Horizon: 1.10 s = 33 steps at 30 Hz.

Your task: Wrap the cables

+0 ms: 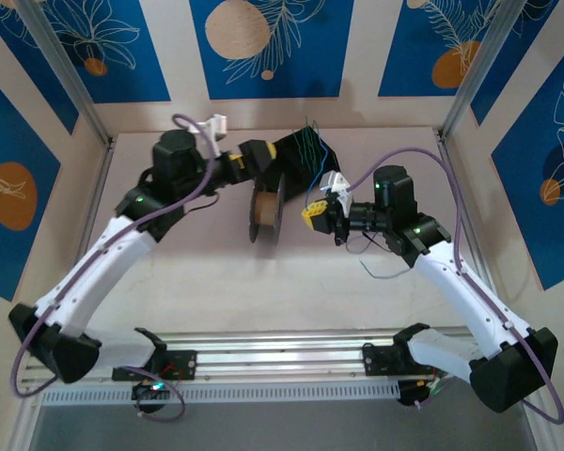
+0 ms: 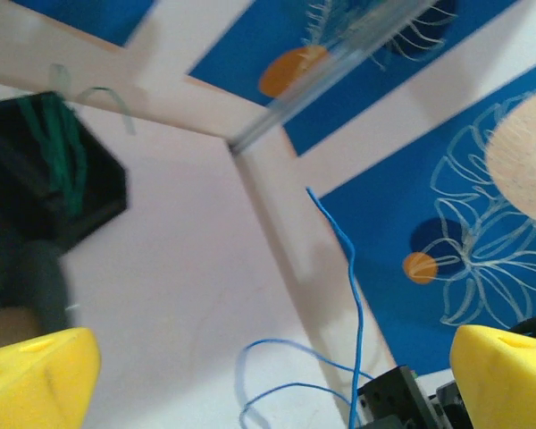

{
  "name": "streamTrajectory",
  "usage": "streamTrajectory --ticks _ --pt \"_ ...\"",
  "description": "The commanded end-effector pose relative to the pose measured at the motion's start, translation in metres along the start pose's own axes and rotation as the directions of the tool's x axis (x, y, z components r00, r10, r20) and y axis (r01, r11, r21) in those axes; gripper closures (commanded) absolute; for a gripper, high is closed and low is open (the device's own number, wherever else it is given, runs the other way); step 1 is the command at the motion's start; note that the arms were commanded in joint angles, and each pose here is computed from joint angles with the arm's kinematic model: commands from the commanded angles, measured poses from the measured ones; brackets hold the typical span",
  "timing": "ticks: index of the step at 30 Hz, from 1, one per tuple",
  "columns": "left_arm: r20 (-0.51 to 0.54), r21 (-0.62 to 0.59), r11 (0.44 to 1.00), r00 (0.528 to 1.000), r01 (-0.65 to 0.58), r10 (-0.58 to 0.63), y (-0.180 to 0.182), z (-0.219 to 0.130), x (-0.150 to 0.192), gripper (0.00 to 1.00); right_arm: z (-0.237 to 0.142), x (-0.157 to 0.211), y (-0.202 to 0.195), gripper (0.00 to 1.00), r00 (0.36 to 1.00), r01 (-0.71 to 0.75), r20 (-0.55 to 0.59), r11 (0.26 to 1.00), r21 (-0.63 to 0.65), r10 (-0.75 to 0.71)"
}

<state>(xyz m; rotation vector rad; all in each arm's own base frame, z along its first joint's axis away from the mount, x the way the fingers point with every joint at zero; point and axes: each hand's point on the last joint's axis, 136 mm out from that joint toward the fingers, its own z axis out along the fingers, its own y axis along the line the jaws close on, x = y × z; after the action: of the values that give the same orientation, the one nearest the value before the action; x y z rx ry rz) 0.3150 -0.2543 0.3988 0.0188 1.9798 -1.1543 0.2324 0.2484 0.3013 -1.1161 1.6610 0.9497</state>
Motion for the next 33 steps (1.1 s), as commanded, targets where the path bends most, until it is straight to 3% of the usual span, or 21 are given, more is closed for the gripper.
streamTrajectory --ticks 1,9,17,23,33 --pt "-0.139 -0.184 0.982 0.990 -0.035 0.010 0.045 -0.029 0.037 0.00 0.011 0.017 0.020 1.00 0.998 0.025 -0.055 0.996 -0.085 -0.029" --pt "-0.271 -0.326 0.941 0.963 -0.094 0.002 0.092 -0.050 0.078 0.01 0.054 0.056 0.030 1.00 0.969 0.000 -0.247 0.994 -0.111 -0.028" --pt "-0.443 -0.401 0.909 0.893 -0.116 -0.081 0.130 -0.027 0.113 0.13 0.094 0.078 0.019 1.00 0.896 -0.029 -0.444 0.998 -0.050 0.004" --pt "-0.469 -0.357 0.929 0.879 -0.102 -0.084 0.131 -0.007 0.119 0.15 0.108 0.082 0.011 1.00 0.867 -0.070 -0.496 0.997 -0.020 0.051" --pt "-0.444 -0.339 0.941 0.878 0.022 -0.180 0.142 0.013 0.127 0.15 0.123 0.103 0.015 1.00 0.845 -0.066 -0.531 0.998 -0.001 0.055"
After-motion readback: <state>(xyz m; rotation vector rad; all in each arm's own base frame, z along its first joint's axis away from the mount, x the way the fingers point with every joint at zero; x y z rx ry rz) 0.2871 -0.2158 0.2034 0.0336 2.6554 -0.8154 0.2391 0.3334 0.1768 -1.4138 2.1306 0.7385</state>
